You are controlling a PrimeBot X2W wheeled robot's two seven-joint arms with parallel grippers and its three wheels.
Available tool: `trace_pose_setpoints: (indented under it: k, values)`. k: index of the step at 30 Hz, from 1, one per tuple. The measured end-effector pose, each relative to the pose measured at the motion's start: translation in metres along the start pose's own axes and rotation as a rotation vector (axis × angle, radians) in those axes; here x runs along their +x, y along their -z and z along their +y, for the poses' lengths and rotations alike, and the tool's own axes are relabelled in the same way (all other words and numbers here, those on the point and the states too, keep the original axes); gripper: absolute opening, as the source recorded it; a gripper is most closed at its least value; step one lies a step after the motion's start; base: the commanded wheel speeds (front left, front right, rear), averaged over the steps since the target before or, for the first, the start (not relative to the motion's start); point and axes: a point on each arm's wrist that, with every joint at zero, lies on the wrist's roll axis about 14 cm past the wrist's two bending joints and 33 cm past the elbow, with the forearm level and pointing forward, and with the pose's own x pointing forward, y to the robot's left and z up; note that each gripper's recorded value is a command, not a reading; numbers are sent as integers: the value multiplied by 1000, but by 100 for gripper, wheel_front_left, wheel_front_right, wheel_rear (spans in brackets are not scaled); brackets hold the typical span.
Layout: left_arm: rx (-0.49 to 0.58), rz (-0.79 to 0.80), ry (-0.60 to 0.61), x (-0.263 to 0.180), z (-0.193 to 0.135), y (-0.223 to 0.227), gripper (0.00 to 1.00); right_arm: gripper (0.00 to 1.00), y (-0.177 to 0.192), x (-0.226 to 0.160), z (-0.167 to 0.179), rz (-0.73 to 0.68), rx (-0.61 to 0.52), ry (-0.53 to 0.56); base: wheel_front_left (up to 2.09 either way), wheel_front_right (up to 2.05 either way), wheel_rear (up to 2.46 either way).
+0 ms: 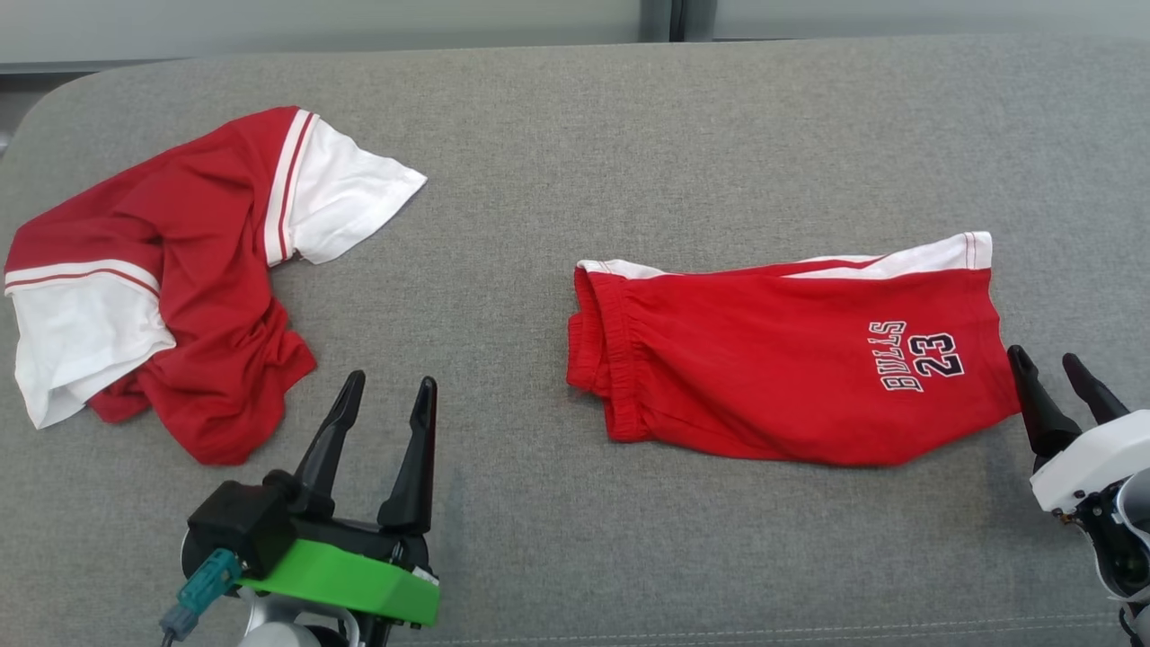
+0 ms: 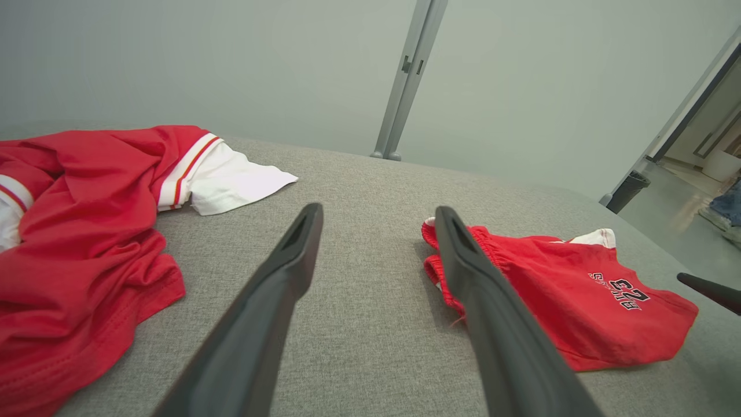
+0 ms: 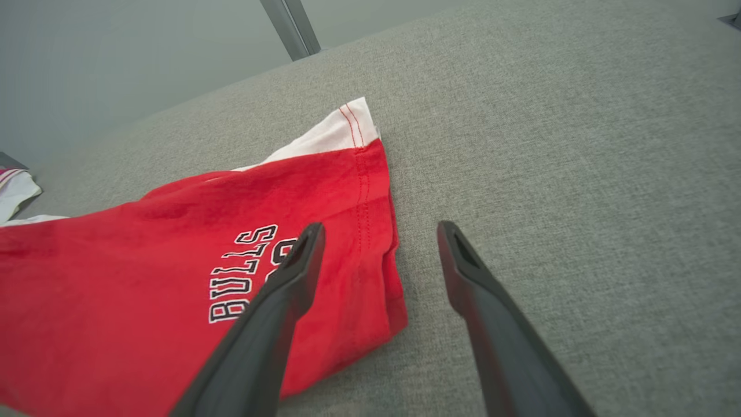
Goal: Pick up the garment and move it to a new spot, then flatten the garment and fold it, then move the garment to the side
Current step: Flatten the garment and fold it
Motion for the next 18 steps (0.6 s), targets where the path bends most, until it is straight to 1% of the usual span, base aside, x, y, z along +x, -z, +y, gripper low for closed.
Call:
trace_pose_setpoints:
  k: [5, 10, 12, 15, 18]
  values:
    - [13, 0, 30, -1, -8, 0, 100, 100, -4, 1, -7, 38, -44, 0, 0, 0, 0]
    - [16, -4, 11, -1, -2, -1, 100, 100, -9, 18, -3, 86, -67, -25, 0, 0, 0]
    - [14, 3, 3, -2, 0, 1, 100, 100, -11, 25, -6, 111, -67, -19, 0, 0, 0]
    - [9, 8, -10, -3, 4, 3, 100, 100, -4, 32, -15, 178, -72, 7, 0, 0, 0]
    - [10, 14, -34, -5, 11, 5, 100, 100, 14, 36, -19, 270, -84, 21, 0, 0, 0]
